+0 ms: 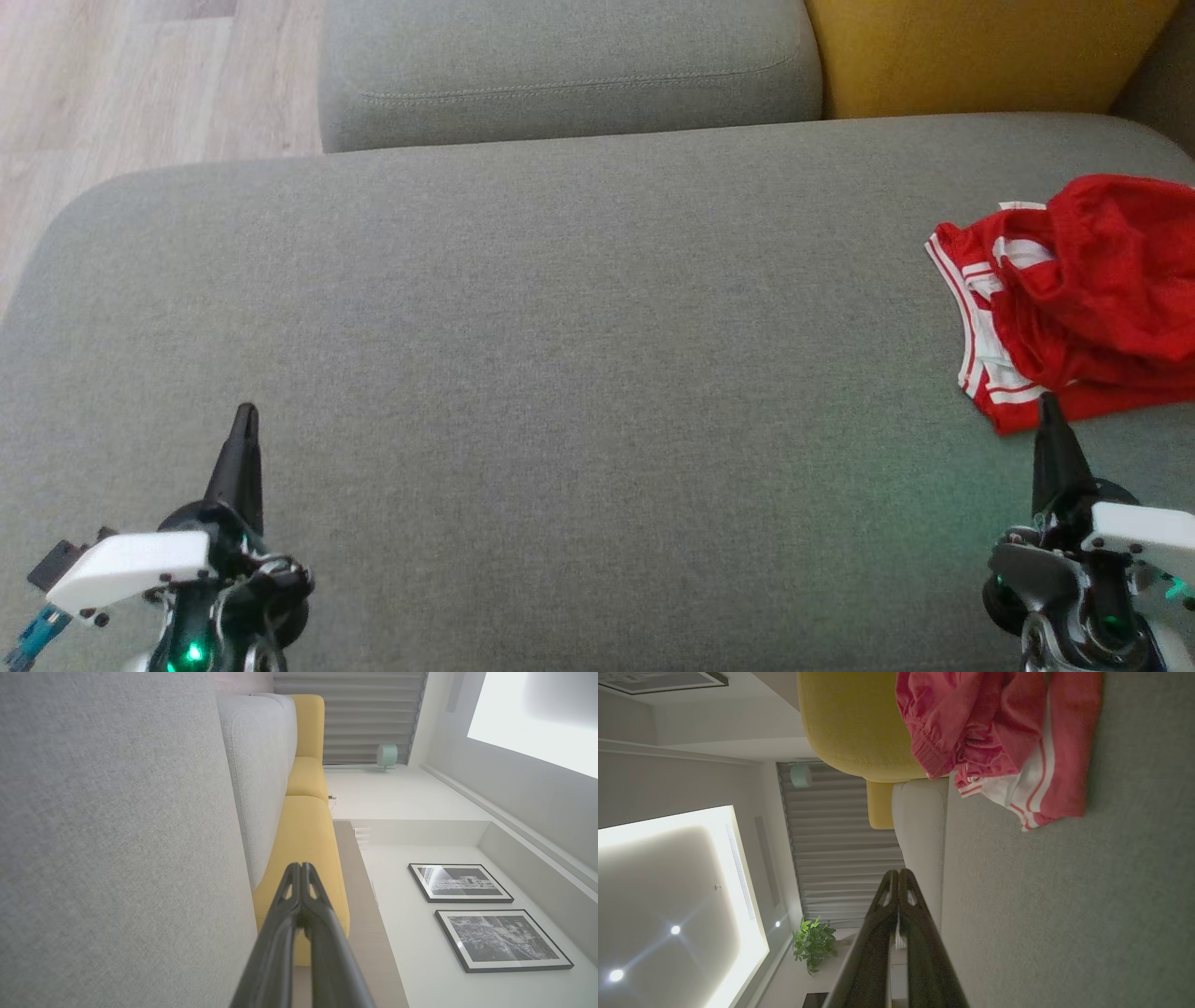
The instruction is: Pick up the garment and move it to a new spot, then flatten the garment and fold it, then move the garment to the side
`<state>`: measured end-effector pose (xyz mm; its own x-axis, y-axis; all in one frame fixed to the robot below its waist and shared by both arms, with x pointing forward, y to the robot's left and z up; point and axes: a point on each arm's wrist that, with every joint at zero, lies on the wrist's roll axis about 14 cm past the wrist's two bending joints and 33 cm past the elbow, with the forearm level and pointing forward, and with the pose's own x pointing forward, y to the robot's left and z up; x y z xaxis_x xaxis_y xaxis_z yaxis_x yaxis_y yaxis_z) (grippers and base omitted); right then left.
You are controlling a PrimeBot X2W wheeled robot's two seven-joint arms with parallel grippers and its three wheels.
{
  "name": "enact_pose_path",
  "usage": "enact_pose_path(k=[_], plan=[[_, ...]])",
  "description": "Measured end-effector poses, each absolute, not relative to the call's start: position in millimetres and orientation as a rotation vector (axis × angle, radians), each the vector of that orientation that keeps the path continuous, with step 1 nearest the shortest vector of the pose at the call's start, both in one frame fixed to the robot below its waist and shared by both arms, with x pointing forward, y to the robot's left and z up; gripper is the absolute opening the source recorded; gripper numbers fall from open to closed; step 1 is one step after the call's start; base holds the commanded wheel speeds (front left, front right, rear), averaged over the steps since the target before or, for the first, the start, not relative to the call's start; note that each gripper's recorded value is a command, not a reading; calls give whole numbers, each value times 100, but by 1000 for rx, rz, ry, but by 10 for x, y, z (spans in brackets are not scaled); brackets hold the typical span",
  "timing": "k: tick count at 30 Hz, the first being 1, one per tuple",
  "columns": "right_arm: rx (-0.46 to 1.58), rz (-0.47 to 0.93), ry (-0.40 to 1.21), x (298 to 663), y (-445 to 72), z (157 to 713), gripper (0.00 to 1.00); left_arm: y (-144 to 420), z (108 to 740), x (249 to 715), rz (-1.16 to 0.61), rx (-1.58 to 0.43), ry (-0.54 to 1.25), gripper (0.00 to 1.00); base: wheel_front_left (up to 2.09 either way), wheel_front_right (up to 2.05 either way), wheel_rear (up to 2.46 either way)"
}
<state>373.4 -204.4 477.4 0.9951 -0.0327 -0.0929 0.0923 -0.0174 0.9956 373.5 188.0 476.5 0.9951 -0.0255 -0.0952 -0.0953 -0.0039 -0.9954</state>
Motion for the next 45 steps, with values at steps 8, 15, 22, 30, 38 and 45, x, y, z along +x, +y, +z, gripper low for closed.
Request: enact_pose_path(k=[8,15,22,30,38,45], plan=[[1586,-97,49,3733,-2049,4774,0,1879,4764,3735,56,-1576,94,0,0,0,0],[1586,-99,47,3732,-2056,4774,0,1875,4764,3734,54,-1578,96,0,0,0,0],[1587,-99,46,3732,-2062,4775,0,1872,4765,3734,52,-1579,97,0,0,0,0],[1587,-100,45,3731,-2066,4775,0,1871,4765,3734,51,-1580,98,0,0,0,0],[1588,-100,45,3731,-2068,4775,0,1871,4765,3734,50,-1580,99,0,0,0,0],[1588,-96,49,3731,-2065,4775,0,1874,4765,3734,51,-1581,98,0,0,0,0]])
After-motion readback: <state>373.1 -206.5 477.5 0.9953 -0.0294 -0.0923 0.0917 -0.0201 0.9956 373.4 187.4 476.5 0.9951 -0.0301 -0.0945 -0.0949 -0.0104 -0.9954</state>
